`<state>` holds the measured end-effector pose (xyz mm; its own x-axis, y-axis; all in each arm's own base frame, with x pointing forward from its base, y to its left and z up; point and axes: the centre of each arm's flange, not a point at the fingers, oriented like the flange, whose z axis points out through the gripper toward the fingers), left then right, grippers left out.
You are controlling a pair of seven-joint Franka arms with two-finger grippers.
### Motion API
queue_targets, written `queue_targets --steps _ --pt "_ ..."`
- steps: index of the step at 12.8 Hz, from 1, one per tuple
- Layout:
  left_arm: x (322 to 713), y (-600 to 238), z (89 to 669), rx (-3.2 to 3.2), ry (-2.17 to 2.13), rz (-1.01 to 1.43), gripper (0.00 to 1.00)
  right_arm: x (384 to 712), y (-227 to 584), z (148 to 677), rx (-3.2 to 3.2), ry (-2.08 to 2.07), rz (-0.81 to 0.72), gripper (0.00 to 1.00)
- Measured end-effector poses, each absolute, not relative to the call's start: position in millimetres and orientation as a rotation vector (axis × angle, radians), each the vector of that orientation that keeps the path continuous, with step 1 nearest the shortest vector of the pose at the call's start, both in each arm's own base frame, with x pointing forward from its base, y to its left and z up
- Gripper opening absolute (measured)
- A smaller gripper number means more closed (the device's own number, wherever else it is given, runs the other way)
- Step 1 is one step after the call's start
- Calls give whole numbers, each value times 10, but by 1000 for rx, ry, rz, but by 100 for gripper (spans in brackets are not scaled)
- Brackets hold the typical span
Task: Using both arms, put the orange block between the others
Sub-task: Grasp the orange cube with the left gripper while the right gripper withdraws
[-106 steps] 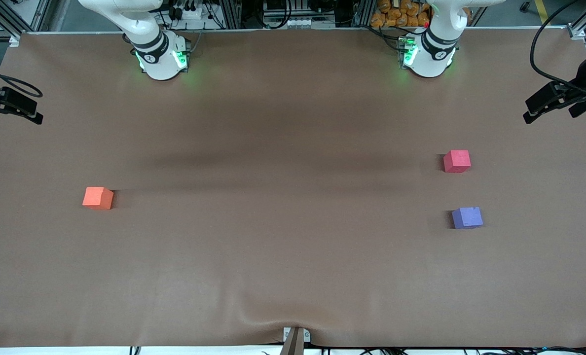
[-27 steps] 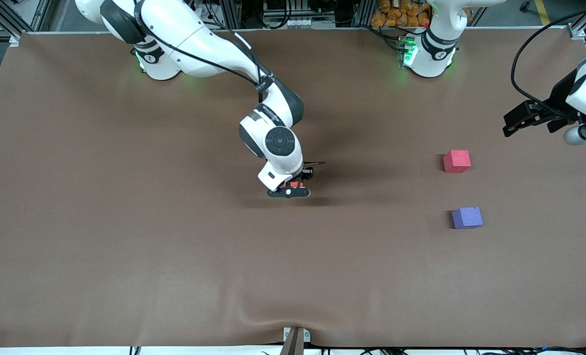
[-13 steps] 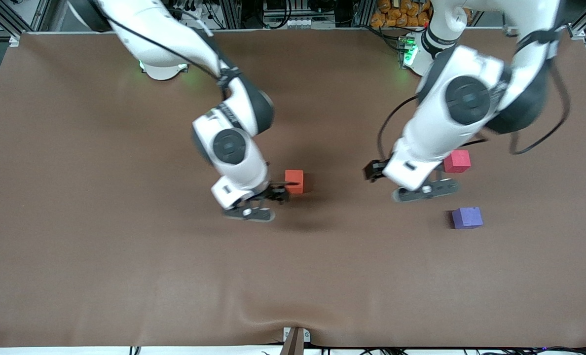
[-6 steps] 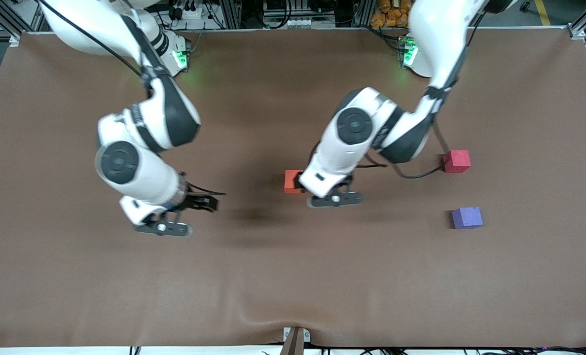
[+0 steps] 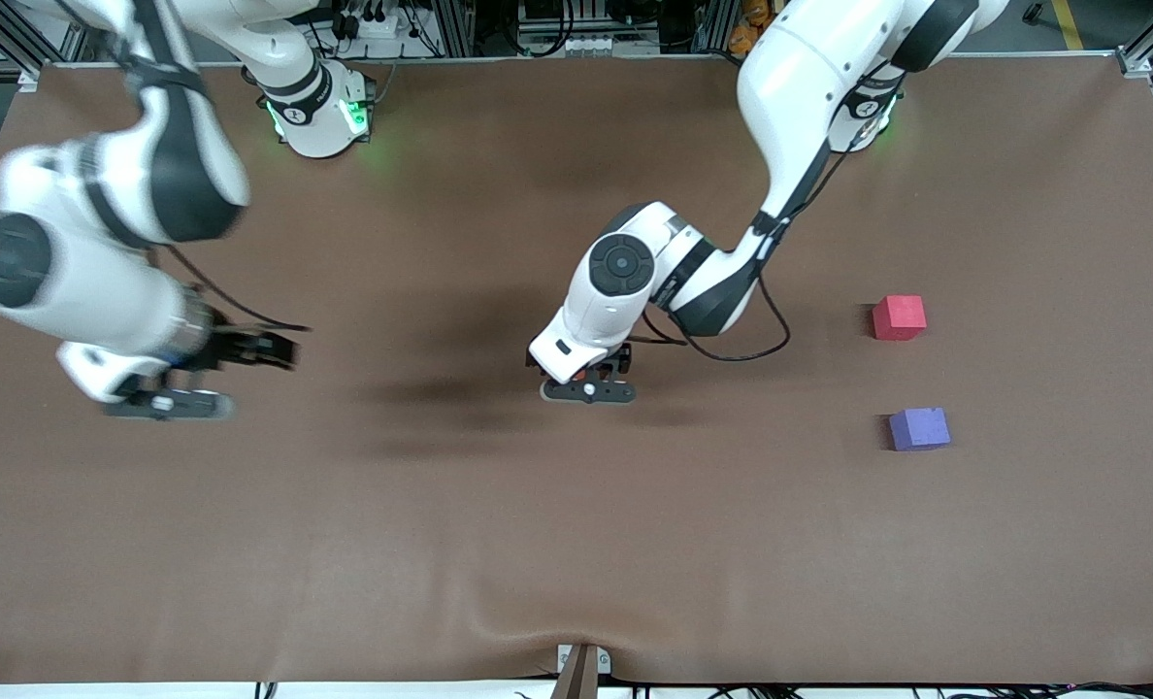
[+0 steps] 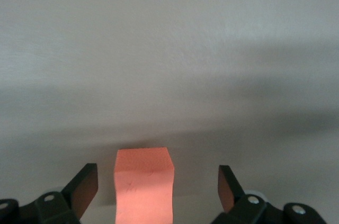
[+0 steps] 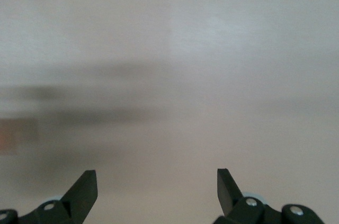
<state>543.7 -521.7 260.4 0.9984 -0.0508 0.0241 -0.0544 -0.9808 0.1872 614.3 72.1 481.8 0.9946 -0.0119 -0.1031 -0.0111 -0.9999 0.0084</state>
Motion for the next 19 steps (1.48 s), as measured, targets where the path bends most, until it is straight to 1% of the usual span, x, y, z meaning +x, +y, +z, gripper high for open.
queue_targets --steps 3,5,8,11,14,19 --pt "5397 -5228 2371 2965 -129 -1 100 5929 247 5161 3136 -14 -190 100" --pt "5353 -5262 2335 2968 -142 -10 100 5774 99 5406 3140 -26 -196 100" --pt "5194 -5348 2269 2994 -181 -60 100 5576 -106 5740 3149 -19 -164 100" --pt "5181 -5305 2228 3022 -183 -98 100 5379 -283 5962 3154 -40 -195 100" --pt "5199 -5273 2216 3031 -177 -106 100 5320 -293 6255 3156 -42 -143 100" --pt "5186 -5260 2204 3044 -157 -128 100 5319 -370 6412 3157 -50 -92 100"
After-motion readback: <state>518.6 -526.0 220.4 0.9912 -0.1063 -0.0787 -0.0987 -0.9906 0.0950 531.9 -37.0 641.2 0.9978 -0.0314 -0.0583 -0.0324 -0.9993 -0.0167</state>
